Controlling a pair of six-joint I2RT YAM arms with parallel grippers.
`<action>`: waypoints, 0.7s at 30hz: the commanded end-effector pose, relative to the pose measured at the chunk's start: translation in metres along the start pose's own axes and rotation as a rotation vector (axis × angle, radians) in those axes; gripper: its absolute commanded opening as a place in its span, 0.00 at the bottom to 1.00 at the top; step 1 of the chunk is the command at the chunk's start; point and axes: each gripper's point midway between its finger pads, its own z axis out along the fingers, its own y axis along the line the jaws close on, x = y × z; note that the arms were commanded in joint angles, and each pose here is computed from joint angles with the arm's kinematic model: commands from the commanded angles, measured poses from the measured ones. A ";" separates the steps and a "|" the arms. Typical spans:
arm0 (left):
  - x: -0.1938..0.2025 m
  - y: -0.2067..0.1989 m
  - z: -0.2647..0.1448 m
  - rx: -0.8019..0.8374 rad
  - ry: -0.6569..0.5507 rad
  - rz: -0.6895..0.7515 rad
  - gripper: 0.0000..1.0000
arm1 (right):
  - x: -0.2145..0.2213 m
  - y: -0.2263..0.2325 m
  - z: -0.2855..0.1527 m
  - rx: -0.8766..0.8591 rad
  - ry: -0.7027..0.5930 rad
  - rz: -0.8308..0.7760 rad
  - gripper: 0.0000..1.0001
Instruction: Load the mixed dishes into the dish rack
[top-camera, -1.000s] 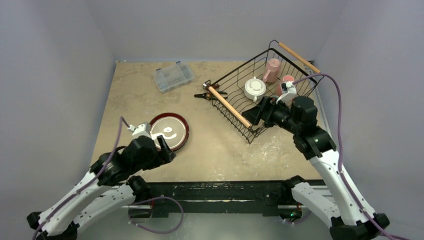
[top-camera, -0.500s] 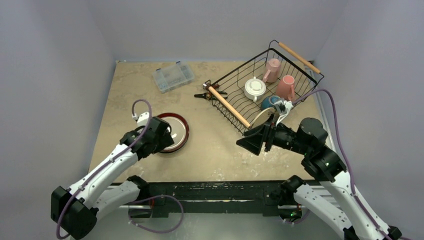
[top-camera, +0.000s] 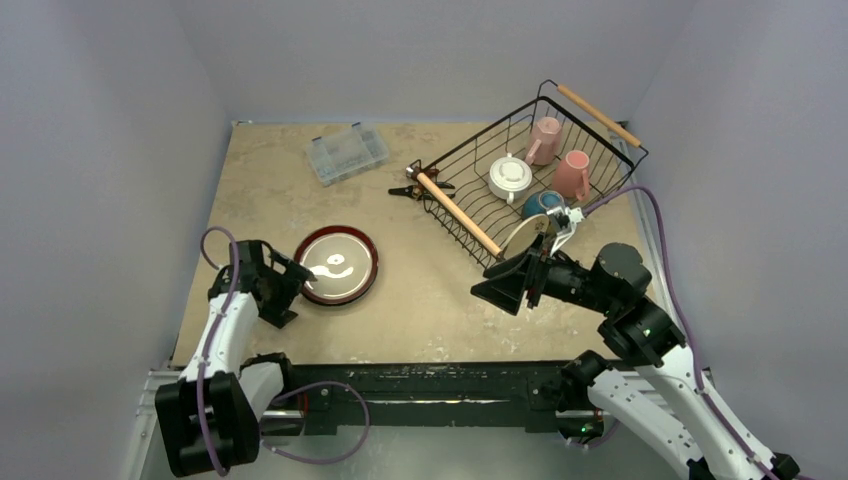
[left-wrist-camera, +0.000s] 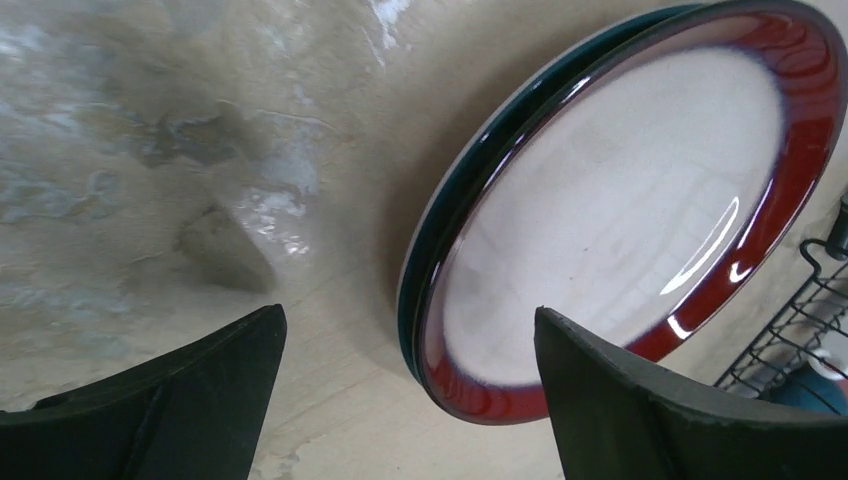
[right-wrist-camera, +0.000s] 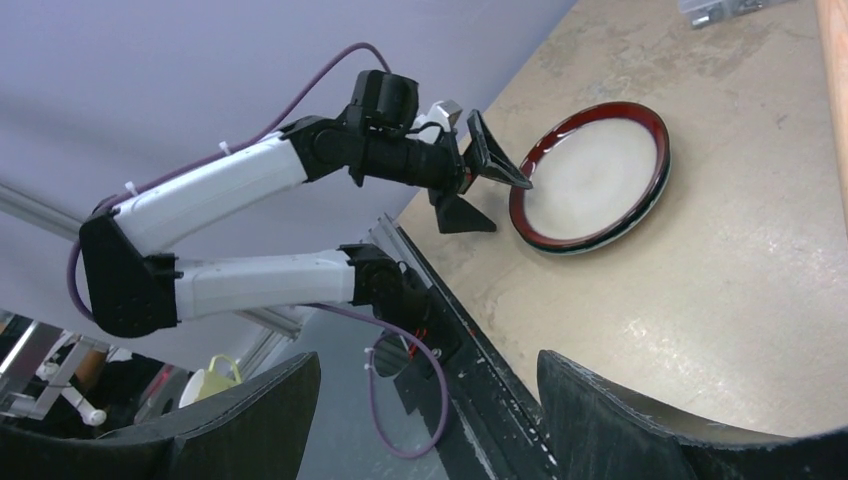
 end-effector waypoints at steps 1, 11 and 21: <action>0.004 -0.041 0.001 0.203 0.094 0.048 0.89 | -0.005 0.009 -0.002 -0.048 -0.041 -0.009 0.80; 0.000 -0.031 -0.006 0.210 0.009 0.046 0.74 | -0.006 0.003 0.004 -0.020 -0.038 0.024 0.79; -0.022 -0.040 -0.019 0.197 -0.064 0.218 0.66 | 0.006 0.013 0.097 0.138 0.068 -0.030 0.73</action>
